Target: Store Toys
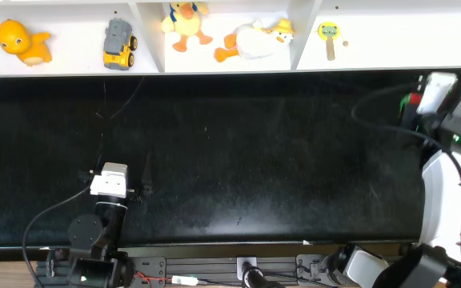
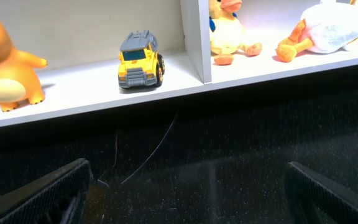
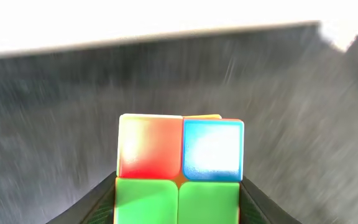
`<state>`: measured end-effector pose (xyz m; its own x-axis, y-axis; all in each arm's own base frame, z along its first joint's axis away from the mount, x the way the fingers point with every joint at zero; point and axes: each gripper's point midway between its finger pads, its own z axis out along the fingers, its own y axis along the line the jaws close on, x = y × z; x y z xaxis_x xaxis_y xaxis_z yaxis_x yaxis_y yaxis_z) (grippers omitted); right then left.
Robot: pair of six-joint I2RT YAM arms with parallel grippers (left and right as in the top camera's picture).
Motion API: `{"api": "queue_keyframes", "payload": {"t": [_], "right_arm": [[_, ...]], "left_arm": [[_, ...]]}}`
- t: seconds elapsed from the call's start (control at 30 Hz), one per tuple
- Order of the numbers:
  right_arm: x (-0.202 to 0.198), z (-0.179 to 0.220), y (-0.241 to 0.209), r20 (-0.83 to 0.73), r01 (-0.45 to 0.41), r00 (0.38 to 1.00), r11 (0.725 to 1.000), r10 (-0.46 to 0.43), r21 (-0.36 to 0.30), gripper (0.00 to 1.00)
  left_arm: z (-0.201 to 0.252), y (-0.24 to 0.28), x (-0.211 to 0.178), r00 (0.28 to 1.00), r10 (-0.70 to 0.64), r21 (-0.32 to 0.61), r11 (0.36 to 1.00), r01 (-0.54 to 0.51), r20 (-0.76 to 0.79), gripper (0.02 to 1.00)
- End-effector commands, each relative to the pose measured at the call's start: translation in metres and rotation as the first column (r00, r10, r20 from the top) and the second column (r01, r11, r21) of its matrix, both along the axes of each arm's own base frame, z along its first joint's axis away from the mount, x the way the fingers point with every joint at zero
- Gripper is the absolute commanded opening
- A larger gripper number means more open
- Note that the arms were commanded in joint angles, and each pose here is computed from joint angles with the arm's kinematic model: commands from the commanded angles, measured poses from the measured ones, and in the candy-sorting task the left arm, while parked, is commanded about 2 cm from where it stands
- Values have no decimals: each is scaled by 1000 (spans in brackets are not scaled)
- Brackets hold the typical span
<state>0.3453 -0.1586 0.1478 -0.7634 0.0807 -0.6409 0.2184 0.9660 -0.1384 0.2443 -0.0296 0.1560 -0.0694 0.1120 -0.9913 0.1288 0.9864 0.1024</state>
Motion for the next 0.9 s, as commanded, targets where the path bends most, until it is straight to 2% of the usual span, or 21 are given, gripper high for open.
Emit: {"api": "queue_keyframes", "payload": {"t": [0.03,0.33,0.8,0.83,0.9], "right_arm": [[37,49,-4,112,10,994,999,-6,-41,514],[91,54,-18,91,16,996,996,-8,-85,500],[143,26,-30,37,-5,999,998,7,-57,507],[144,23,-29,32,-7,999,998,9,-55,588],[145,19,-29,26,-8,1000,999,9,-52,956]], "left_arm": [[0,0,0,1000,2,-11,1000,-2,4,998],[0,0,0,1000,2,-11,1000,-2,4,998],[0,0,0,1000,2,-11,1000,-2,4,996],[0,0,0,1000,2,-11,1000,-2,4,998],[0,0,0,1000,2,-11,1000,-2,4,998]]}}
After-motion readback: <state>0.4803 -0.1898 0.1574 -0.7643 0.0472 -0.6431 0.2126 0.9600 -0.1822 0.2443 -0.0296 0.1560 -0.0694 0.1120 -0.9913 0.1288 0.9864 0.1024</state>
